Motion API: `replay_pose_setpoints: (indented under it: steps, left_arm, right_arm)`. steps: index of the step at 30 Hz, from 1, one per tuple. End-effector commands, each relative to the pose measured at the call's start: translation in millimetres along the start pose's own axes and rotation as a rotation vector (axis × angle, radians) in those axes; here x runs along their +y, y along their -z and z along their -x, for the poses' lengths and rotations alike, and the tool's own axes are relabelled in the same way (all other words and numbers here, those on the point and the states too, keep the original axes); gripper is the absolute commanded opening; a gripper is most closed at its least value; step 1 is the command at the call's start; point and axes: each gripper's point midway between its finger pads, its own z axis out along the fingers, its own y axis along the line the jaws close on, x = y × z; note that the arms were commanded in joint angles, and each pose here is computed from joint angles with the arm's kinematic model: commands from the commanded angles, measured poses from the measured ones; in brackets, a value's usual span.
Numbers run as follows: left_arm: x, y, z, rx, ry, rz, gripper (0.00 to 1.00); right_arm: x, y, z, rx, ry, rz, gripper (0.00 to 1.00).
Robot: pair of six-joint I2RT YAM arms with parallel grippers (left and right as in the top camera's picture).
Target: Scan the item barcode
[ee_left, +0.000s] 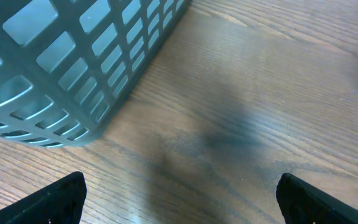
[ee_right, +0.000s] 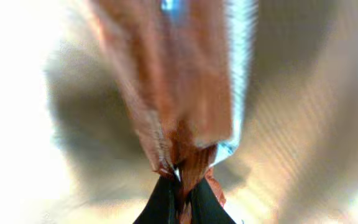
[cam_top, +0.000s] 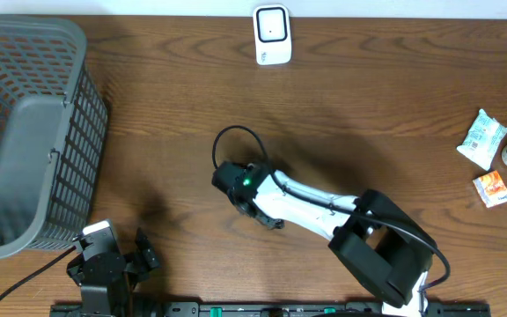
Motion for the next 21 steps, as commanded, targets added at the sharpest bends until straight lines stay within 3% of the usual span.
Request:
replay_pose_setpoints:
  steps: [1,3,10,15,21]
  left_arm:
    - [2,0,0,-0.002,0.012,0.008,0.98]
    - [2,0,0,-0.002,0.012,0.008,0.98]
    - [2,0,0,-0.002,0.012,0.008,0.98]
    - [2,0,0,-0.002,0.012,0.008,0.98]
    - [2,0,0,-0.002,0.012,0.008,0.98]
  right_arm:
    - [32,45,16,-0.043,0.040,0.329,0.01]
    - [37,71,19,-0.077,0.040,0.527,0.01]
    - [49,117,17,-0.187,0.118,0.956,0.01]
    - [44,147,18,-0.269,0.063,1.266,0.01]
    - [29,151,18,-0.272,-0.083,1.445,0.01]
